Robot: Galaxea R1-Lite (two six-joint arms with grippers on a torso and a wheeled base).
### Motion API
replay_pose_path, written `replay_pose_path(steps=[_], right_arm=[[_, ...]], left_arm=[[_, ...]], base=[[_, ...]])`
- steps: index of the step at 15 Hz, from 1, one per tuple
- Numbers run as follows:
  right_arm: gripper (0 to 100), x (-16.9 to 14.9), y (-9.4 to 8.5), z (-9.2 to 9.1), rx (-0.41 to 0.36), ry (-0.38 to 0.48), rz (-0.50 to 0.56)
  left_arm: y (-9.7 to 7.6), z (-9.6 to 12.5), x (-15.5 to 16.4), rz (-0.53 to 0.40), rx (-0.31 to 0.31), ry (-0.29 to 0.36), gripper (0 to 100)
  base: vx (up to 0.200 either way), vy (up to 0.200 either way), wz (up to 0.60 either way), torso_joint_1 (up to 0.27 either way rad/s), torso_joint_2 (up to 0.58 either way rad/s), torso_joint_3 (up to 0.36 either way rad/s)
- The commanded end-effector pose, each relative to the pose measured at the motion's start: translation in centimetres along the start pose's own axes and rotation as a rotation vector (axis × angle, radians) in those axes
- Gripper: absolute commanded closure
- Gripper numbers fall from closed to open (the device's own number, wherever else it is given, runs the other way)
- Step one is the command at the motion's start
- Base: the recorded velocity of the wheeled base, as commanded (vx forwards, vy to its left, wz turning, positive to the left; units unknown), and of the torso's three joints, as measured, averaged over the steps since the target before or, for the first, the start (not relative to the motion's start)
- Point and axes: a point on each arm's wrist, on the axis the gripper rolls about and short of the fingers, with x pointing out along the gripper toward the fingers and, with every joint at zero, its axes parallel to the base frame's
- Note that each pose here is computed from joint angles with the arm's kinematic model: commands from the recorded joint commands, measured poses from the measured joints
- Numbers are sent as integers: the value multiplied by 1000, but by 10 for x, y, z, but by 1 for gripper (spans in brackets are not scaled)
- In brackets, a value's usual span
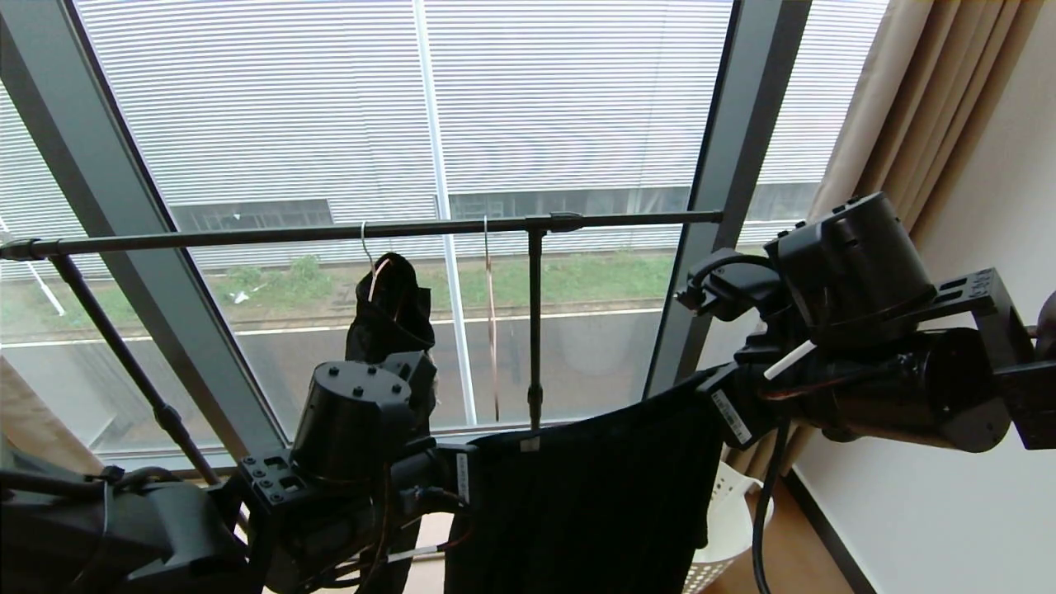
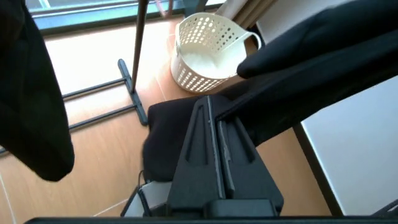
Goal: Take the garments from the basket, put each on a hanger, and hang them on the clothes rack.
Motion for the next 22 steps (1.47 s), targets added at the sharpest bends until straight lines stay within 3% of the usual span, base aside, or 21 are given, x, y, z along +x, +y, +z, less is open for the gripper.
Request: replay_pose_path(steps=[1,4,6,7,10,13,14,15,18,22], right_arm=[[100,6,8,-6,-23,30,16],[100,8,16,-15,-36,45,40],[100,11,20,-24,-41,34,41],[0,14,21,-30,-45,40,39],[0,18,25,-47,-76,85,46],[0,21,32,-69,-190,142,91],[0,19,36,-67,-192,113,134],[0,16,41,-61,-168,30,216],[0,20,58,-37,-131,-146,302],[0,30,76,-22,-66,-198,314]], left_arm=[[-14,30,-4,-34,-3,-61,100],[-21,43,-7,-48,55,-86,100],[-25,47,-7,-61,62,-99,100],[-27,47,-7,-70,65,-101,100],[-34,50,-8,-90,71,-112,100],[-41,57,-9,-105,72,-132,100],[-41,57,-9,-103,72,-128,100],[-40,55,-9,-96,73,-120,100],[-37,51,-10,-88,74,-108,100],[-37,50,-11,-89,75,-108,100]], base=[[0,0,0,0,0,0],[0,0,0,0,0,0],[0,0,0,0,0,0],[0,0,0,0,0,0],[0,0,0,0,0,0],[0,0,0,0,0,0],[0,0,0,0,0,0],[0,0,0,0,0,0],[0,0,0,0,0,0],[0,0,0,0,0,0]])
